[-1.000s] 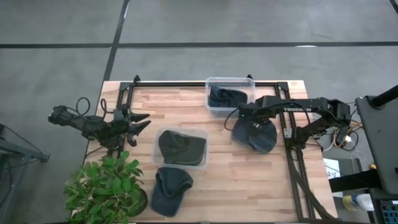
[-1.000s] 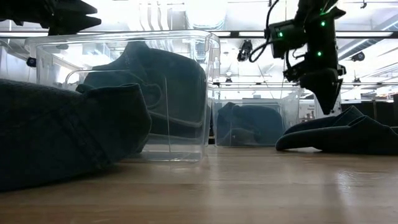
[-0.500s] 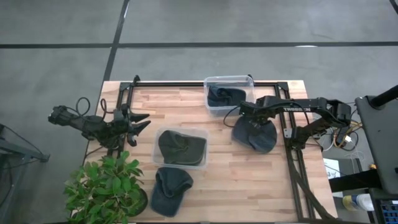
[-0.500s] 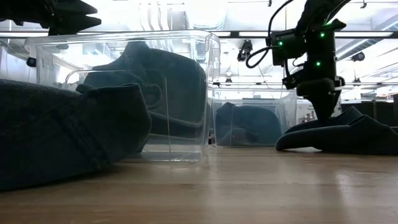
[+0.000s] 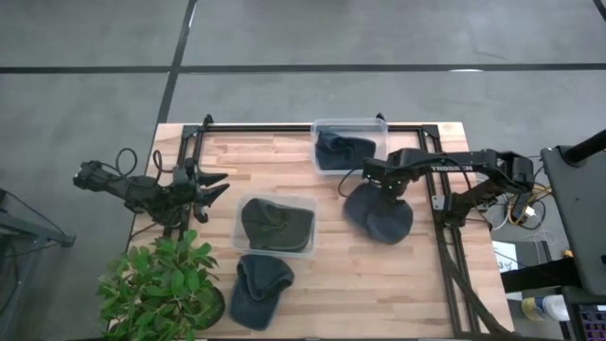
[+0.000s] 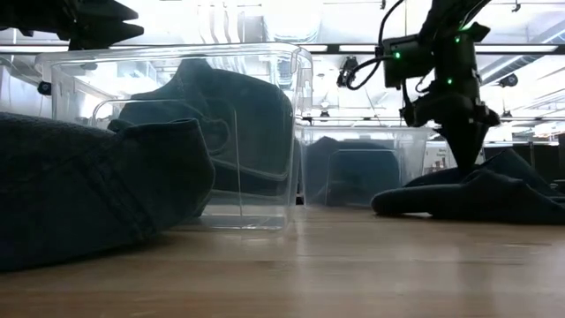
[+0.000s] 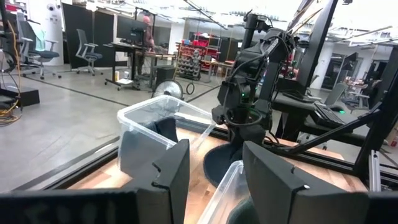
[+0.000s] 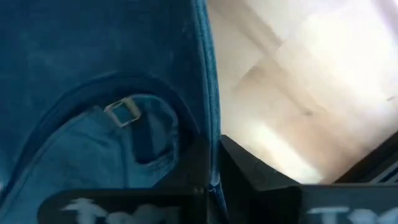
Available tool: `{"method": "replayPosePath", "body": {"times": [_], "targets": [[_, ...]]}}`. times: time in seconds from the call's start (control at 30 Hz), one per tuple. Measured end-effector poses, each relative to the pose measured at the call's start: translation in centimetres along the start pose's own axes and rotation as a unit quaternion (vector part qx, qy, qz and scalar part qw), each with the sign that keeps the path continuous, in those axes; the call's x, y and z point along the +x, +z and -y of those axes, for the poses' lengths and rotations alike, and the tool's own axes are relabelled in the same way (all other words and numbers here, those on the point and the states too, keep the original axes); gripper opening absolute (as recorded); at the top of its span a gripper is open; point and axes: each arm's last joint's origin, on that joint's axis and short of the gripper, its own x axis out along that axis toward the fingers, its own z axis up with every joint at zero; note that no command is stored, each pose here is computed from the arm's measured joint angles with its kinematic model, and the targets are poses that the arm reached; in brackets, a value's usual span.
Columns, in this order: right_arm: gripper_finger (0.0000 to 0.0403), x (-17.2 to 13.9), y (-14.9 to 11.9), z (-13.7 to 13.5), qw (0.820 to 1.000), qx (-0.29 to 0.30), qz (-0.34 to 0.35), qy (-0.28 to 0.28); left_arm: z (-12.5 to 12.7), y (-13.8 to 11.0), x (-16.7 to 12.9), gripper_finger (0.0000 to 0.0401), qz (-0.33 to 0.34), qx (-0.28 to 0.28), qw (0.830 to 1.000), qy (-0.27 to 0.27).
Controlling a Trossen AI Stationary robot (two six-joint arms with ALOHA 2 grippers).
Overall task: Pick & Place hat
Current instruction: Put the top blue cap into the top transparent bin
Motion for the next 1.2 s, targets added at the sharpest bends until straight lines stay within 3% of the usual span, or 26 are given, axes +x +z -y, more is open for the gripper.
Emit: {"method": "replayPosePath", "body": {"times": [0.2, 0.53, 0.7, 0.87, 1.07, 1.2], "targets": [[0.0015, -1.3, -1.2, -1.8, 0.998, 0.043, -0.03, 0.03, 0.0, 0.0, 0.0, 0.0142, 0.0, 0.0, 1.0, 0.0], [0.0013, -6.2, -0.3, -3.6, 0.996, 0.043, 0.038, 0.069, 0.0, 0.1, 0.0, 0.0142, 0.002, -0.002, 1.0, 0.0], [0.0013, -8.1, -1.0, -5.2, 0.992, 0.06, 0.053, 0.101, 0.0, 0.1, 0.0, 0.0142, 0.003, -0.002, 1.0, 0.0], [0.0013, -7.9, -3.6, -7.3, 0.989, 0.095, 0.033, 0.108, 0.0, 0.1, 0.0, 0.0142, 0.003, -0.001, 1.0, -0.001], [0.0013, -6.2, -8.1, -9.5, 0.987, 0.128, 0.006, 0.097, 0.0, 0.1, 0.0, 0.0142, 0.003, 0.008, 1.0, 0.0], [0.0013, -4.7, -10.5, -10.9, 0.981, 0.151, 0.006, 0.119, 0.0, 0.1, 0.0, 0.0142, 0.003, 0.007, 1.0, 0.0]]}}
